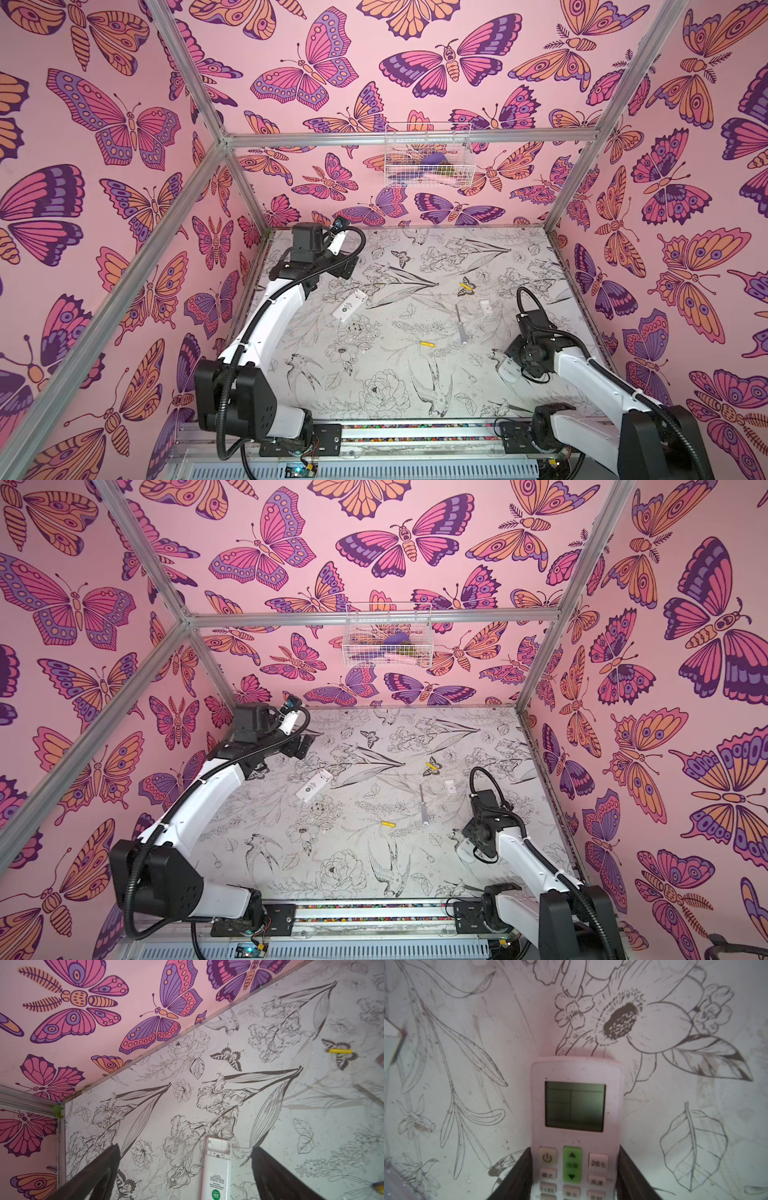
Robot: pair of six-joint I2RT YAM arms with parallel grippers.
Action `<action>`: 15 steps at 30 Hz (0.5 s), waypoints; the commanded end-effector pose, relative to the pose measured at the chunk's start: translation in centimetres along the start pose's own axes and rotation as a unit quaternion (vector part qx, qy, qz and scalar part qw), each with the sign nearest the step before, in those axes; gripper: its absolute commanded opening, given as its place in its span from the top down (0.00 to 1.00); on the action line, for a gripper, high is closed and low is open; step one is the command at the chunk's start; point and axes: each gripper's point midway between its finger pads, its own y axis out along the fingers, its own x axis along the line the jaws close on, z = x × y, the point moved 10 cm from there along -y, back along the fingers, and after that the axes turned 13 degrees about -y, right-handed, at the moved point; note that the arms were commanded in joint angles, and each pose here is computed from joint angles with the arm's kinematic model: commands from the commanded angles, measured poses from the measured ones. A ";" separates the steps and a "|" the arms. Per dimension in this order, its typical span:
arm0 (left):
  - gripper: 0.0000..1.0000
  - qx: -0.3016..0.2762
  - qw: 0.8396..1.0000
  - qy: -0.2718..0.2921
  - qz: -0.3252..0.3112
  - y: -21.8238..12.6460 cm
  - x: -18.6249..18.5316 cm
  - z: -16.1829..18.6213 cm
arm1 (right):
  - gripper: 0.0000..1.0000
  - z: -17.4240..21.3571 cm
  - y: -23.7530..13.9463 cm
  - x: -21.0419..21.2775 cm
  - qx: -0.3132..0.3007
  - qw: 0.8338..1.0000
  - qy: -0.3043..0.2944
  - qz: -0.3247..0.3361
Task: Unload the batteries from the remote control
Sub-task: 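Lift the display remote with the right gripper while the left gripper rises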
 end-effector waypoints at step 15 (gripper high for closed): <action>0.00 0.081 0.975 -0.143 0.148 0.1 0.1 6.2 | 0.77 -3.8 -1.7 2.3 -0.021 0.996 -0.083 0.005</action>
